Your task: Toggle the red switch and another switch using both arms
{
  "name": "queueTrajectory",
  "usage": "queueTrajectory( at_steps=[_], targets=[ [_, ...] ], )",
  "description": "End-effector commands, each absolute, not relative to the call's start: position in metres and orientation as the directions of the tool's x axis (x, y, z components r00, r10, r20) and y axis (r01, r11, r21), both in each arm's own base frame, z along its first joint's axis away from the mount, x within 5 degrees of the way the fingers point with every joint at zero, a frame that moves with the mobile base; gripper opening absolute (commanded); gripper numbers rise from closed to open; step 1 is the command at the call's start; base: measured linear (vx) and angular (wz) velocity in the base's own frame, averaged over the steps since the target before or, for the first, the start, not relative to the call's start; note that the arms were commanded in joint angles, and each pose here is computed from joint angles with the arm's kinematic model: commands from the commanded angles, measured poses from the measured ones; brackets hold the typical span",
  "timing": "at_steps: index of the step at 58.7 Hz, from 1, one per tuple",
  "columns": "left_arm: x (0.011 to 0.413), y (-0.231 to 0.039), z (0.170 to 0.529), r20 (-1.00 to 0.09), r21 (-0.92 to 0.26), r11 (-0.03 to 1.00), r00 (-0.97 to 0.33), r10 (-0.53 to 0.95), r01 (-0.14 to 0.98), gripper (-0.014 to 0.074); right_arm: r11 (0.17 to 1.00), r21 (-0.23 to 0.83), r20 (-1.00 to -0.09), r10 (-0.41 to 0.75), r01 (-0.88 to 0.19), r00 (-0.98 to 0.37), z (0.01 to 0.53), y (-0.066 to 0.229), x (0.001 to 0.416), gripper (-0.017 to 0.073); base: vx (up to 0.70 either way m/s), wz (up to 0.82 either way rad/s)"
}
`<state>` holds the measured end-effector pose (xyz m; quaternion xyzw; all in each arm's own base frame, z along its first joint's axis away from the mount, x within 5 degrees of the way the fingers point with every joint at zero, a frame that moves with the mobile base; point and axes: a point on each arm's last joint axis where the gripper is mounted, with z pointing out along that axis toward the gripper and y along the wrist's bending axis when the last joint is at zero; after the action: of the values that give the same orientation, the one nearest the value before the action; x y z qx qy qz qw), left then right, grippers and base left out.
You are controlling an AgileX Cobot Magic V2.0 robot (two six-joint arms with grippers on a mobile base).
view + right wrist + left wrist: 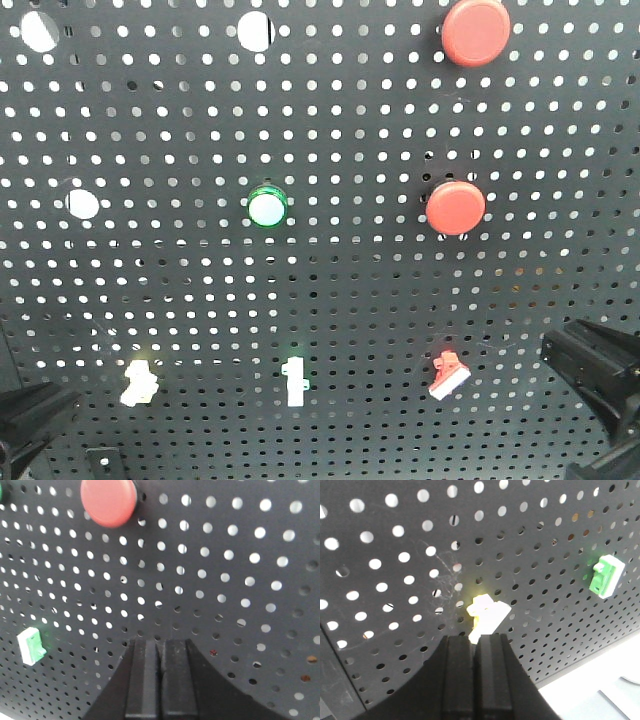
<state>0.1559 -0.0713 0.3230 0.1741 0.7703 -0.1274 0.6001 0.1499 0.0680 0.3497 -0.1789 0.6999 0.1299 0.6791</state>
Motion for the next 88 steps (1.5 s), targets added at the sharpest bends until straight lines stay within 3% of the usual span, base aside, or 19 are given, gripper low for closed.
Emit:
queueTrajectory(
  at_steps=[1, 22, 27, 41, 54, 88],
  targets=[
    [0.156, -0.072, 0.342, -0.99, 0.001, 0.907, -0.125, 0.059, 0.421, 0.0002, 0.898, -0.069, -0.998, -0.062, -0.435, 0.03, 0.362, 0.068, 0.148, -0.0006, 0.0, 0.0],
    [0.152, -0.07, 0.333, -0.991, 0.003, 0.907, -0.121, 0.059, 0.42, 0.0002, 0.899, -0.069, -0.998, -0.063, -0.432, 0.029, 0.362, 0.068, 0.148, -0.0006, 0.0, 0.0],
    [0.139, -0.062, 0.325, -0.996, 0.036, 0.912, -0.064, 0.068, 0.409, 0.0002, 0.899, -0.069, -0.998, -0.063, -0.432, 0.029, 0.362, 0.068, 0.148, -0.0006, 0.0, 0.0],
    [0.098, -0.024, 0.262, -0.999, 0.042, 0.971, 0.039, 0.033, 0.237, 0.0002, 0.899, -0.069, -0.998, -0.063, -0.432, 0.029, 0.362, 0.068, 0.148, -0.0006, 0.0, 0.0],
    [0.069, -0.008, 0.203, -0.997, 0.041, 0.993, 0.066, 0.033, 0.111, 0.0002, 0.899, -0.069, -0.998, -0.063, -0.432, 0.029, 0.362, 0.068, 0.148, -0.0006, 0.0, 0.0],
    [0.057, -0.004, 0.195, -0.999, 0.043, 0.997, 0.023, 0.041, 0.07, 0.0002, 0.899, -0.069, -0.998, -0.063, -0.431, 0.029, 0.362, 0.068, 0.148, -0.0006, 0.0, 0.0]
  ],
)
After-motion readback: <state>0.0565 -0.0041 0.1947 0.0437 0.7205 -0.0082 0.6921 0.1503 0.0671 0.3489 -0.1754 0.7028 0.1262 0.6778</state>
